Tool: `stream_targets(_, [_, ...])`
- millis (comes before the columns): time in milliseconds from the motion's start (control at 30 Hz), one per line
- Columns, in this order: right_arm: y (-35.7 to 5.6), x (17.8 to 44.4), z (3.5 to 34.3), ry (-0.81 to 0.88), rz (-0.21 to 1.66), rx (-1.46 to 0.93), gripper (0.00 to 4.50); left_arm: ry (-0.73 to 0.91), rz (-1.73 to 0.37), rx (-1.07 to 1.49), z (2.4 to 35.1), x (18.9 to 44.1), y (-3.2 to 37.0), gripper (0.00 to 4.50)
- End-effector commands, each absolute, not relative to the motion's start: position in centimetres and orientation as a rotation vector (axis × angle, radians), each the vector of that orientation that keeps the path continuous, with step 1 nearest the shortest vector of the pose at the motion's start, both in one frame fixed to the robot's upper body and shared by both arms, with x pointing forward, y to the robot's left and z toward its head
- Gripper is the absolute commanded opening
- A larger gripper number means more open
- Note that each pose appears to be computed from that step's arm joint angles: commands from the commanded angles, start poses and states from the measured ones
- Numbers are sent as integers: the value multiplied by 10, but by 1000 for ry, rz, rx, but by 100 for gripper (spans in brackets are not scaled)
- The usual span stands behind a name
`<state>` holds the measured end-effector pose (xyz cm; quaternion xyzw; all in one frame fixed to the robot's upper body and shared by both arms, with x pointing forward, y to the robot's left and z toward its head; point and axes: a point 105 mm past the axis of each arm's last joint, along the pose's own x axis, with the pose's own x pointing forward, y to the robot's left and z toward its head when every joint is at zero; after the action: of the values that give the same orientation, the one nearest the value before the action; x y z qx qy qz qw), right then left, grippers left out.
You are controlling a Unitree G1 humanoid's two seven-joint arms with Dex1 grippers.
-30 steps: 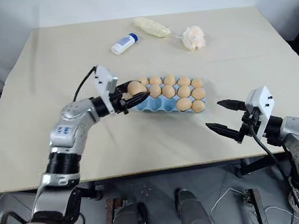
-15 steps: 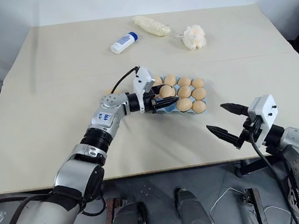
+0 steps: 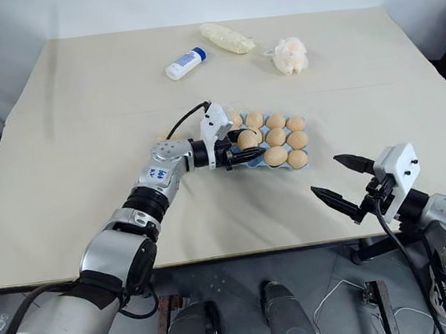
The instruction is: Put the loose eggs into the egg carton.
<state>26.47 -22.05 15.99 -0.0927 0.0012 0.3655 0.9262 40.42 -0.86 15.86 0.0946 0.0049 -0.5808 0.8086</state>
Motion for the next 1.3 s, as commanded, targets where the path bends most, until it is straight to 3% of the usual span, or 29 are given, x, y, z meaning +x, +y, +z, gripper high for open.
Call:
stream_targets(33, [-220, 264, 171, -28, 751, -211, 450, -57, -1234, 205, 179, 407, -14, 397])
stream_targets(100, [-220, 264, 171, -28, 752, -211, 450, -57, -1239, 207, 180, 407, -15, 444])
stream_targets(500, [-220, 265, 174, -26, 752, -218, 450, -94, -1225, 226, 191, 410, -8, 444])
stream_targets(733, [-219, 264, 174, -17, 770, -218, 450, -178, -1100, 206, 229, 418, 58, 444])
stream_targets(1000, [-218, 272, 176, -11, 807, -222, 450, -120, -885, 262, 222, 409, 146, 444])
stream_targets(1100, [-216, 277, 177, -11, 829, -225, 450, -112, -811, 248, 216, 394, 178, 444])
stream_targets(1200, [-212, 282, 178, -10, 867, -226, 450, -132, -804, 203, 206, 361, 216, 444])
stream_targets(1300, [-212, 284, 179, -14, 885, -226, 450, -56, -765, 218, 189, 343, 239, 444])
